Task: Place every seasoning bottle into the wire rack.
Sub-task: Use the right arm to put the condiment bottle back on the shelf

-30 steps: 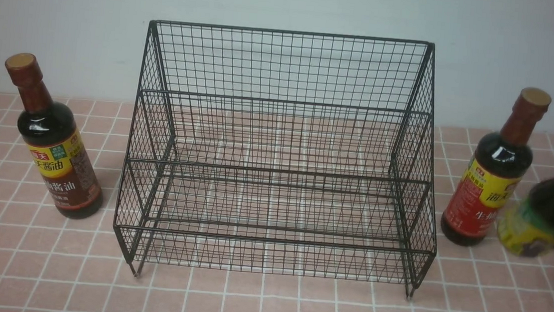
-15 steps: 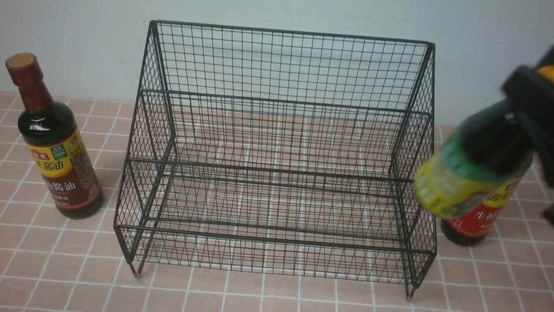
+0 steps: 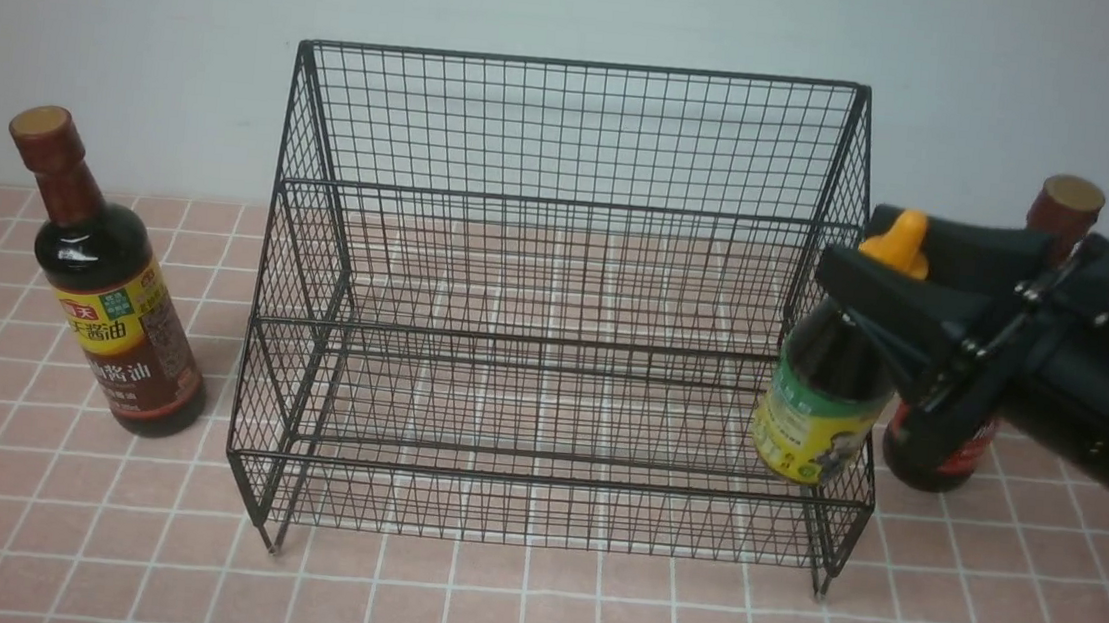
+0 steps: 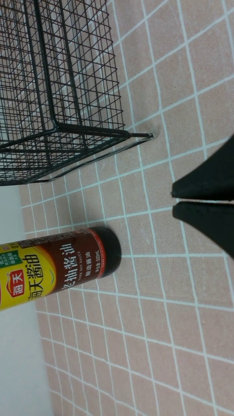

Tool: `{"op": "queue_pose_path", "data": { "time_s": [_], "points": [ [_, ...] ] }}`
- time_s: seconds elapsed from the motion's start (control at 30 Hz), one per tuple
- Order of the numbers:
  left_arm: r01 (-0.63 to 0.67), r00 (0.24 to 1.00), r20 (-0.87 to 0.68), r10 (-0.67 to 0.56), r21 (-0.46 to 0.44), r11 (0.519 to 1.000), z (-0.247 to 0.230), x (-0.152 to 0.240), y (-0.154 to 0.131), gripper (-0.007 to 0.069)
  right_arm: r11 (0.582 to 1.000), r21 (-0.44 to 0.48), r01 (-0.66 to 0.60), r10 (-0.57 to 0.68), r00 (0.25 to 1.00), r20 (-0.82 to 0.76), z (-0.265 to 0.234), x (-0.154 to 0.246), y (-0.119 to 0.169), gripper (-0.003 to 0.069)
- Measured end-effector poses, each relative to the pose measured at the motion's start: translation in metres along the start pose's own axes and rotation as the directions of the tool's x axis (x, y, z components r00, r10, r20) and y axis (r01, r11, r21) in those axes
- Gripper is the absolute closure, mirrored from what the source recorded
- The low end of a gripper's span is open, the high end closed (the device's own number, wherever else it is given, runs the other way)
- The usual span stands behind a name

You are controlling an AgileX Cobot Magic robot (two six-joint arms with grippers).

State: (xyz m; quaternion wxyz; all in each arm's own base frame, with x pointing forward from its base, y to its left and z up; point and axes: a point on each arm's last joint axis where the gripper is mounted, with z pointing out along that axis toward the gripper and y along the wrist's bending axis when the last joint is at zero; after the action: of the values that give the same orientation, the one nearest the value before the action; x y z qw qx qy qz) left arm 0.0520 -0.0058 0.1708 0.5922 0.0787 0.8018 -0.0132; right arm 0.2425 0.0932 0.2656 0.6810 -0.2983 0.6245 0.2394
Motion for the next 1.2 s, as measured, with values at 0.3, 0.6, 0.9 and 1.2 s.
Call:
{"op": "queue_pose_path", "data": {
  "time_s": [0.3, 0.6, 0.9, 1.2],
  "points": [
    [0.0, 1.0, 0.0, 0.0, 0.0, 1.0, 0.0, 0.0, 0.0, 0.0632, 1.0, -0.03, -0.006, 0.005, 0.999, -0.034, 0.014, 0.026, 0.001, 0.0384],
    [0.0, 1.0, 0.0, 0.0, 0.0, 1.0, 0.0, 0.0, 0.0, 0.0632, 0.997, -0.034, -0.064, 0.062, 0.996, -0.065, 0.026, 0.042, 0.007, 0.0384],
    [0.0, 1.0, 0.0, 0.0, 0.0, 1.0, 0.0, 0.0, 0.0, 0.0632, 0.997, -0.004, -0.078, 0.077, 0.989, -0.128, 0.028, 0.052, 0.004, 0.0378],
    [0.0, 1.0, 0.0, 0.0, 0.0, 1.0, 0.0, 0.0, 0.0, 0.0632, 0.996, 0.035, -0.086, 0.09, 0.986, -0.139, 0.026, 0.049, 0.001, 0.0277]
  ]
}}
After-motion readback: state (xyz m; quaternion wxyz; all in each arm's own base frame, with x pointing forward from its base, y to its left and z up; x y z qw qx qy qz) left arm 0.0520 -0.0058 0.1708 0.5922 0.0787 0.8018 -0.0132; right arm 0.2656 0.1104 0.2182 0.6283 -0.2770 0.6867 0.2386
